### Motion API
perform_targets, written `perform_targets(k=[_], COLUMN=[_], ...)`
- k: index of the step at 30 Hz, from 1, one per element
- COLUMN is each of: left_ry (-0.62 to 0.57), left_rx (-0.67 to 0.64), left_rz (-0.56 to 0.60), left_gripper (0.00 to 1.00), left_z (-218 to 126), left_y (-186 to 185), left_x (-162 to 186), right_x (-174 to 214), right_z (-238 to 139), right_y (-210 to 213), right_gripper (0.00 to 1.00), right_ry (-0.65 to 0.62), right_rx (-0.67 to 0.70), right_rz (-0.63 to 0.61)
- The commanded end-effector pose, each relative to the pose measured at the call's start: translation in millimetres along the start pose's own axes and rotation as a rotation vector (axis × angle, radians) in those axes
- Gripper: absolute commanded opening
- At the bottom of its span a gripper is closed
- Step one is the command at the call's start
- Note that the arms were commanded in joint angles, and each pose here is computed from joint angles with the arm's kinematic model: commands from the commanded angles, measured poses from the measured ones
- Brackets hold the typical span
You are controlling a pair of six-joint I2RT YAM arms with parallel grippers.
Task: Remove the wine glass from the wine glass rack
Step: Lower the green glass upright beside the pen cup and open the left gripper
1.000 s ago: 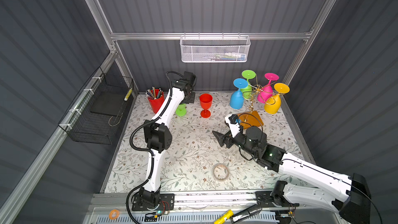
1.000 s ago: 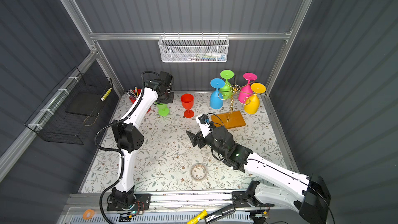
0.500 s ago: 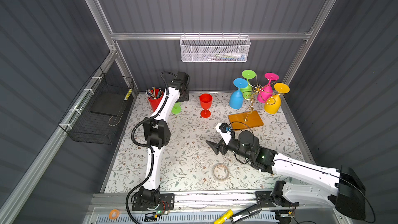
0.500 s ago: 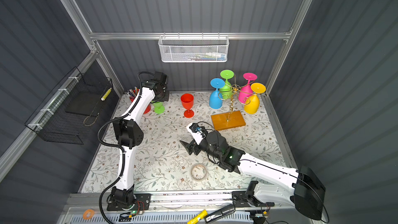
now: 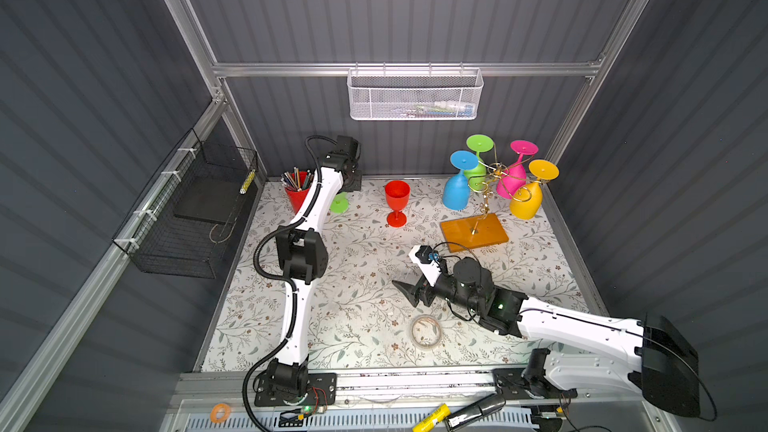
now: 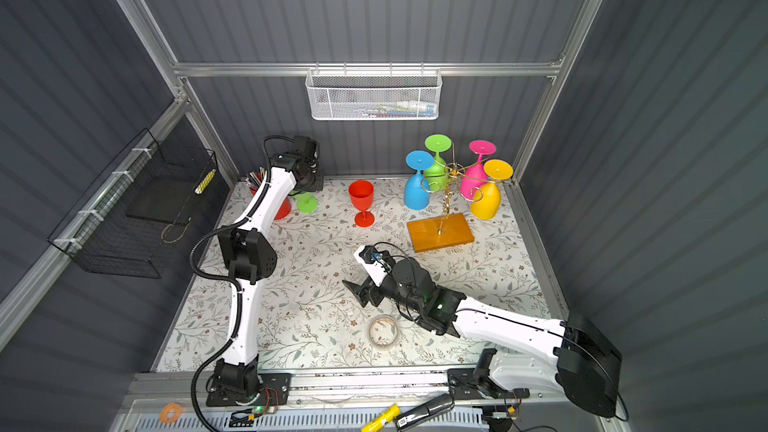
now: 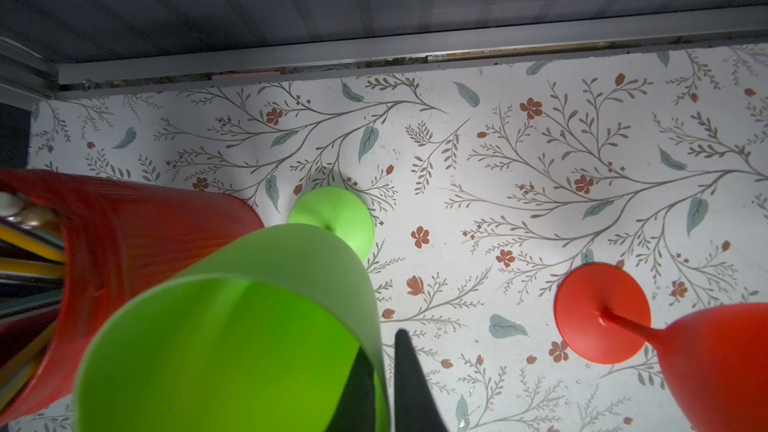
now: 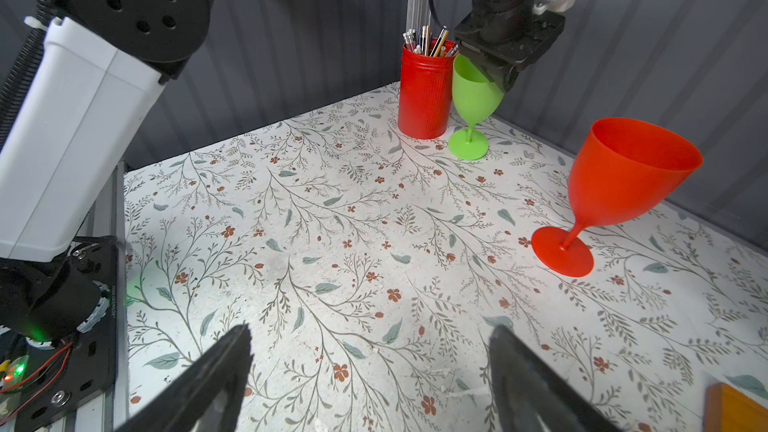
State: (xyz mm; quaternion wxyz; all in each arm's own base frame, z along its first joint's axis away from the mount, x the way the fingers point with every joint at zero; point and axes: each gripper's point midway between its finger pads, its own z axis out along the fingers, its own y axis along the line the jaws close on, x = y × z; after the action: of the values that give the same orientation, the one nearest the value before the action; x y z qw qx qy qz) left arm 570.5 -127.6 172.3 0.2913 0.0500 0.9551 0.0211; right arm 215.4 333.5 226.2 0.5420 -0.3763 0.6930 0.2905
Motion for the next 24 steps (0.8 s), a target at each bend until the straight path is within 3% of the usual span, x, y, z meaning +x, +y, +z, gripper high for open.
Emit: perform_targets(k=[1,8,18,24], left_ry=[0.012,-0.036,-0.163,-0.21], left_rx=[0.017,0.007,-0.009,-0.014], left_rz=[0.002,-0.01,-0.023,-0.03], left_gripper=[0.23,0.37,0.65,0.74], left_z=[2.3,-12.8,-50.1,-67.5], left_y=[-0.4,3.5,11.5,14.7], left_x=[2.1,-11.0,-41.8,-52.4], right_x=[-2.4,-3.7,-3.9,-2.7], right_z=[0.0,-1.3,-1.5,-1.2], right_y=[2.8,4.6,4.1,2.9], right_gripper=[0.9,0.9,0.9,0.9], right_ry=[-0.02,-0.025,-0.026,-0.024], right_rx=[-0.01,-0.021,-0.018,-0.011], right_rz=[0.001,0.012,0.013,0.009])
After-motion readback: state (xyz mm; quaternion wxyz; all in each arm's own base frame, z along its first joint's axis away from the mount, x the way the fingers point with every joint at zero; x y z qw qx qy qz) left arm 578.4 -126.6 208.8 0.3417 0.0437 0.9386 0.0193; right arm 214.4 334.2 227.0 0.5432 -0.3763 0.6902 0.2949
